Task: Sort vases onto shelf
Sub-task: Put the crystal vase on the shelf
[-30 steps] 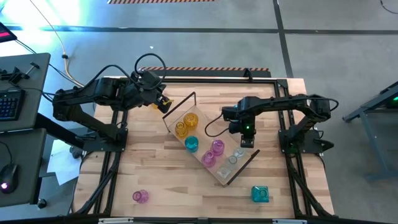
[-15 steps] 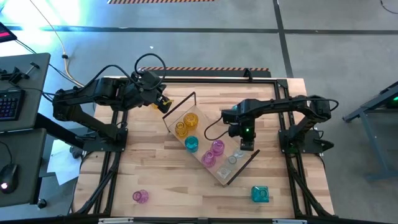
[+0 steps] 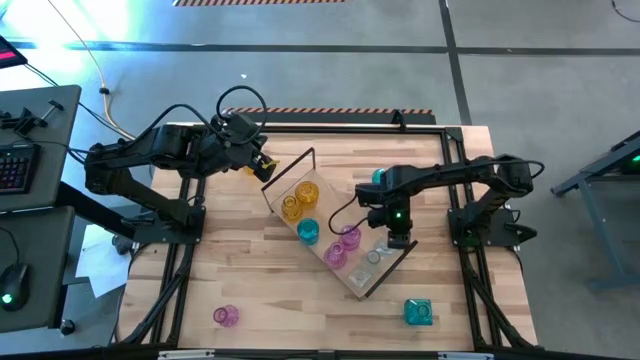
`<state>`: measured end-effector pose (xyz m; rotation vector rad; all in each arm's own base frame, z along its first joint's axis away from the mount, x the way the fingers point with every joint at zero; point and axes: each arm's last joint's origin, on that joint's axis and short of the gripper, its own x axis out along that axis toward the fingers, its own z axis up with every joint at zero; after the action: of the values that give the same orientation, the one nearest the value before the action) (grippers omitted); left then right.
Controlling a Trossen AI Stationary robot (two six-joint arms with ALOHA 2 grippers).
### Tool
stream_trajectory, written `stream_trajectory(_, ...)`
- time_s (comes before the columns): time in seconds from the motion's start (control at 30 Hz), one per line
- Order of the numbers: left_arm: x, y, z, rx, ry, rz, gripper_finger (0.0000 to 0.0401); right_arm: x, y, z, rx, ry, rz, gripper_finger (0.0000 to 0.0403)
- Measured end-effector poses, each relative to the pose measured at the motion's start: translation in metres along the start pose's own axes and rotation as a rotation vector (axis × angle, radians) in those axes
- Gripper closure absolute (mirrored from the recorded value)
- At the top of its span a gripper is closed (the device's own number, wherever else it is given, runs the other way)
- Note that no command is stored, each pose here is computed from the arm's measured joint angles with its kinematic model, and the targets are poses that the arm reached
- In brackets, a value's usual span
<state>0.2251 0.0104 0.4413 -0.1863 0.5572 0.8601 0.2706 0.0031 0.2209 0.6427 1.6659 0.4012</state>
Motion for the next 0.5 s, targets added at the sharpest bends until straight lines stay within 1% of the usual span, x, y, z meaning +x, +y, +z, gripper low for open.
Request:
stream_trajectory(0.17, 0.000, 0.000, 0.000, 0.000, 0.003, -0.005, 0.0401, 0.001, 0.001, 0.000, -0.002, 0.005, -0.013, 0.0403)
stream_trajectory(0.33, 0.000, 0.000, 0.000, 0.000, 0.008, -0.013, 0.0401, -0.003, -0.007, -0.002, 0.028, 0.010, -0.139, 0.0403)
stream_trajectory(0.5, 0.000, 0.000, 0.000, 0.000, 0.008, -0.013, 0.0401, -0.006, -0.011, 0.001, 0.029, -0.027, -0.139, 0.0403)
